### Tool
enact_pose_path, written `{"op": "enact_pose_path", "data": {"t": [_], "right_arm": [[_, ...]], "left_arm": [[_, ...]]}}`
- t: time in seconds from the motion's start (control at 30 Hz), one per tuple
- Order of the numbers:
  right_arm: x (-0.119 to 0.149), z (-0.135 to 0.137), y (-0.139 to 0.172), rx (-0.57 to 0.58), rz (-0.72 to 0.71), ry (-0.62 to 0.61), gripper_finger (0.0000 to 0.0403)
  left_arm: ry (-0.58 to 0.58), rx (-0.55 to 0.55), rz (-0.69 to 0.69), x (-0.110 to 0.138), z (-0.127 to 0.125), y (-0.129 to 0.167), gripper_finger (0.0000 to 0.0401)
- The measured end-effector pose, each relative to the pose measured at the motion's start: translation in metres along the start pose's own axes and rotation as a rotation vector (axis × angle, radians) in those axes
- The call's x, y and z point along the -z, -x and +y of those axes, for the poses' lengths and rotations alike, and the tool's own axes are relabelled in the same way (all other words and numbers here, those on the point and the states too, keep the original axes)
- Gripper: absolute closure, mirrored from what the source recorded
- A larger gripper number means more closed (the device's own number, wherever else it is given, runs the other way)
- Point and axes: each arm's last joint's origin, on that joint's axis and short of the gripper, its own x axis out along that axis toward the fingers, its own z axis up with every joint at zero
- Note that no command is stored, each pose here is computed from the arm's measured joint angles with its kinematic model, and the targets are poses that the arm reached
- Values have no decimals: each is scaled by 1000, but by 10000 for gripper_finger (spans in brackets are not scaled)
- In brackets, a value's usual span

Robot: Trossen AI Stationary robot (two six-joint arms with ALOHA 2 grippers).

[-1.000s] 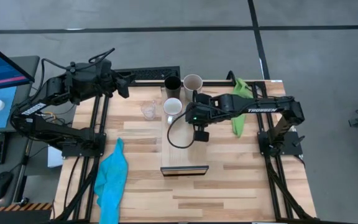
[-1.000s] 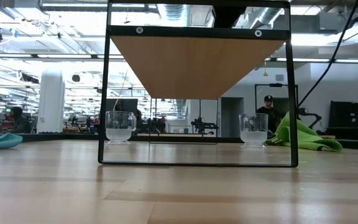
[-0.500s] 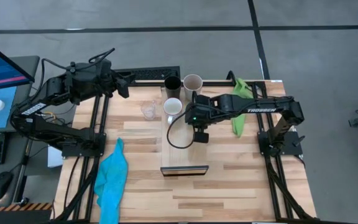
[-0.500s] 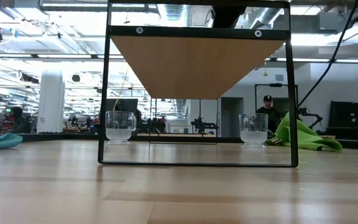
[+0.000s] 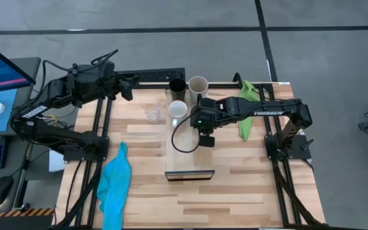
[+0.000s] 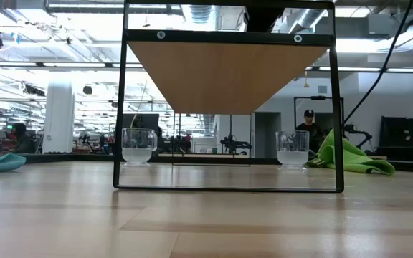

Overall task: Stack small to large cups/mugs on shelf
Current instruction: Put the blue cup on the shelf, then put the left transparent cup on the shelf

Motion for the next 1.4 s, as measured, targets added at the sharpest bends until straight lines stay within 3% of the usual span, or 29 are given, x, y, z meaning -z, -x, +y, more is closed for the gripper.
{"op": "enact_pose_path", "data": {"t": [0.43, 1.13, 1.4], "right_arm": [[-10, -6, 23, -27, -81, 12, 303], [-11, -23, 20, -14, -93, -21, 303], [-19, -19, 23, -14, -166, 12, 300]], "left_arm": [[0, -2, -1, 0, 0, 0, 250], [1, 2, 1, 0, 0, 0, 250], [1, 16, 10, 0, 0, 0, 250]]}}
